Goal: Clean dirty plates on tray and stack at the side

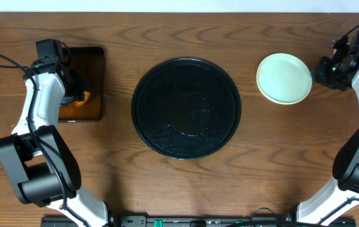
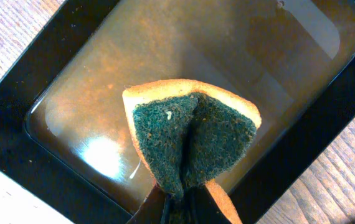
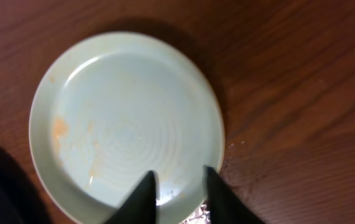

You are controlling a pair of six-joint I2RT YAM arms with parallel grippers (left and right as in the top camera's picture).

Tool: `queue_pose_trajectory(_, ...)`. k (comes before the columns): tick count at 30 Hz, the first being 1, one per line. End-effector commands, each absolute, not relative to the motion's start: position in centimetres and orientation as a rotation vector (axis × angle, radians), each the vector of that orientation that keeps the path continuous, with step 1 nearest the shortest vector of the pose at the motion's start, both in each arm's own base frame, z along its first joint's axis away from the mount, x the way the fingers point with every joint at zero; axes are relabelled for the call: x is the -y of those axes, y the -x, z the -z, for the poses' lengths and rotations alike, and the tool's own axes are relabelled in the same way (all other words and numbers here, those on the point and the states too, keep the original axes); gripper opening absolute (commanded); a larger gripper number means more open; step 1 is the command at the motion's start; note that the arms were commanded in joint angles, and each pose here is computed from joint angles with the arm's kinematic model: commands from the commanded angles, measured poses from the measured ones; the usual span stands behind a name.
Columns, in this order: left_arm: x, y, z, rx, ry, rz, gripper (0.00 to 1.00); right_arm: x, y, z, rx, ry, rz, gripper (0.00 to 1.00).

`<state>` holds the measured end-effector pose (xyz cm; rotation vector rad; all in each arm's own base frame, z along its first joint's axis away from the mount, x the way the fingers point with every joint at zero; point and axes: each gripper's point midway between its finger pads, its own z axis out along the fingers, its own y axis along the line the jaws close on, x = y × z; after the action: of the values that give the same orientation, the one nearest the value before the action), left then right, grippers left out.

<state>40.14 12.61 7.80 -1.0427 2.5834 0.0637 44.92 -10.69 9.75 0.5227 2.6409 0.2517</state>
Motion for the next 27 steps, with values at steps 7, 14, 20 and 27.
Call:
queue_pose_trajectory(7, -12.9, -40.4, -7.8, -2.565, 1.043, -0.064, 0.08, -0.6, -44.0, -12.8, -2.613, -0.205, -0.852, 0.34)
queue_pose_trajectory(14, -13.1, -40.9, -7.9, -2.541, 1.037, -0.07, 0.08, -9.1, -42.3, -12.9, -2.675, 0.05, -0.965, 0.43)
queue_pose_trajectory(20, -13.2, -41.2, -7.1, -2.547, 1.039, -0.07, 0.27, -15.5, -41.2, -12.6, -2.711, 0.206, -0.938, 0.66)
queue_pose_trajectory(27, -13.2, -41.0, -6.6, -2.562, 1.045, -0.072, 0.56, -20.7, -40.0, -13.9, -2.674, 0.332, -0.968, 0.77)
